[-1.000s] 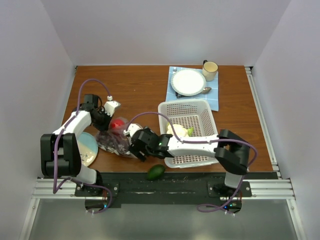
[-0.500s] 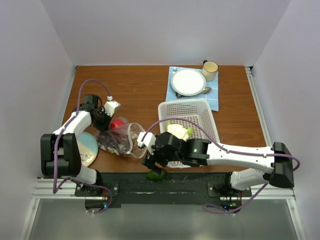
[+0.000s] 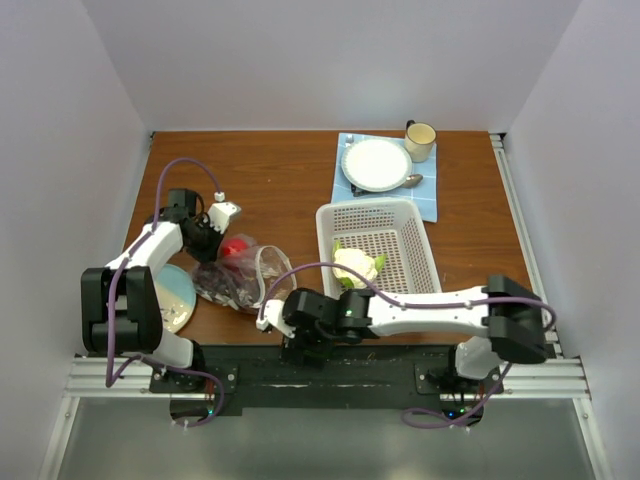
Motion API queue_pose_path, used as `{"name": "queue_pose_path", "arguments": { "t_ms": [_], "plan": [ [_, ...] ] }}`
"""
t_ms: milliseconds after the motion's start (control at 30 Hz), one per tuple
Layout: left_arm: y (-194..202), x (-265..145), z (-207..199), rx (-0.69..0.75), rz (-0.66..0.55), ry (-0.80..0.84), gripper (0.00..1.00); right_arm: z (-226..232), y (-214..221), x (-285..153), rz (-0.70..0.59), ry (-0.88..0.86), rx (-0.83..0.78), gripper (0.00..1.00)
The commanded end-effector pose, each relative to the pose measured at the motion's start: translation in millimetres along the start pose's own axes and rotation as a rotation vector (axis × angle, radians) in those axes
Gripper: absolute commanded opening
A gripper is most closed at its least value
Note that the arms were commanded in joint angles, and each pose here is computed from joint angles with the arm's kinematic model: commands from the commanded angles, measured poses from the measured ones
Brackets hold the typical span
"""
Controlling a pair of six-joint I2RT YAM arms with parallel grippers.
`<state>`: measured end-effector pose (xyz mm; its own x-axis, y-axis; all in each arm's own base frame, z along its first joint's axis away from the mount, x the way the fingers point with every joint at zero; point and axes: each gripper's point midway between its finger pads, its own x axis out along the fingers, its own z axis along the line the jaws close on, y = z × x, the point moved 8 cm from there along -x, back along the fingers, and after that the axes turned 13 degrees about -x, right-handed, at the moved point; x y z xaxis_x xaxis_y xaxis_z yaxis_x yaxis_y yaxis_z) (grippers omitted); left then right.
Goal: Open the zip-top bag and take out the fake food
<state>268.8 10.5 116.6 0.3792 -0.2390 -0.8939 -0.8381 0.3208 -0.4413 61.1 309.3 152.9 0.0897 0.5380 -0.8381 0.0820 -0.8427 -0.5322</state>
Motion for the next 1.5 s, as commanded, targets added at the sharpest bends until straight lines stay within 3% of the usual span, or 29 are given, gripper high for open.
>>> {"name": "queue_pose_path", "arguments": {
  "t_ms": [0, 267, 467, 833, 933, 967, 1133, 1167, 1267, 1367, 1467],
  "plan": [
    [-11.3, -7.6, 0.5, 0.008, -0.042, -0.003, 0.11, -4.5, -6.7, 17.8, 0.104, 0.004, -0.119, 0.90],
    [-8.5, -6.7, 1.0, 0.018, -0.037, -0.012, 0.11, -6.6, -8.8, 33.2, 0.148, 0.004, -0.146, 0.89],
    [-6.9, -4.9, 0.2, 0.016, -0.038, -0.005, 0.12, -3.6, 6.7, 42.4, 0.208, -0.007, -0.135, 0.77],
    [-7.2, -6.5, -0.2, 0.018, -0.043, -0.008, 0.12, -2.9, 19.6, 50.5, 0.266, 0.011, -0.129, 0.74],
    [-7.9, -8.3, 0.5, 0.019, -0.046, -0.013, 0.11, -4.4, 16.1, 50.2, 0.255, 0.017, -0.129, 0.62],
    [-8.7, -8.7, 0.0, 0.021, -0.047, -0.011, 0.11, -5.5, 9.4, 44.3, 0.226, 0.025, -0.130, 0.52],
    [-10.6, -9.6, 0.8, 0.019, -0.046, -0.014, 0.10, -34.5, -37.7, 0.6, 0.052, 0.263, -0.108, 0.31],
    [-11.7, -10.3, 0.7, 0.020, -0.048, -0.011, 0.10, -41.4, -46.7, -8.6, 0.008, 0.319, -0.099, 0.20],
    [-13.8, -11.6, 0.9, 0.018, -0.053, -0.011, 0.09, -64.1, -64.4, -47.7, -0.132, 0.480, -0.036, 0.10],
    [-14.0, -12.0, 1.3, 0.016, -0.052, -0.012, 0.09, -93.6, -63.7, -88.4, -0.252, 0.632, 0.080, 0.07],
    [-14.9, -13.2, 0.8, 0.020, -0.056, -0.011, 0.09, -126.2, -39.8, -117.9, -0.281, 0.824, 0.219, 0.09]
  ]
}}
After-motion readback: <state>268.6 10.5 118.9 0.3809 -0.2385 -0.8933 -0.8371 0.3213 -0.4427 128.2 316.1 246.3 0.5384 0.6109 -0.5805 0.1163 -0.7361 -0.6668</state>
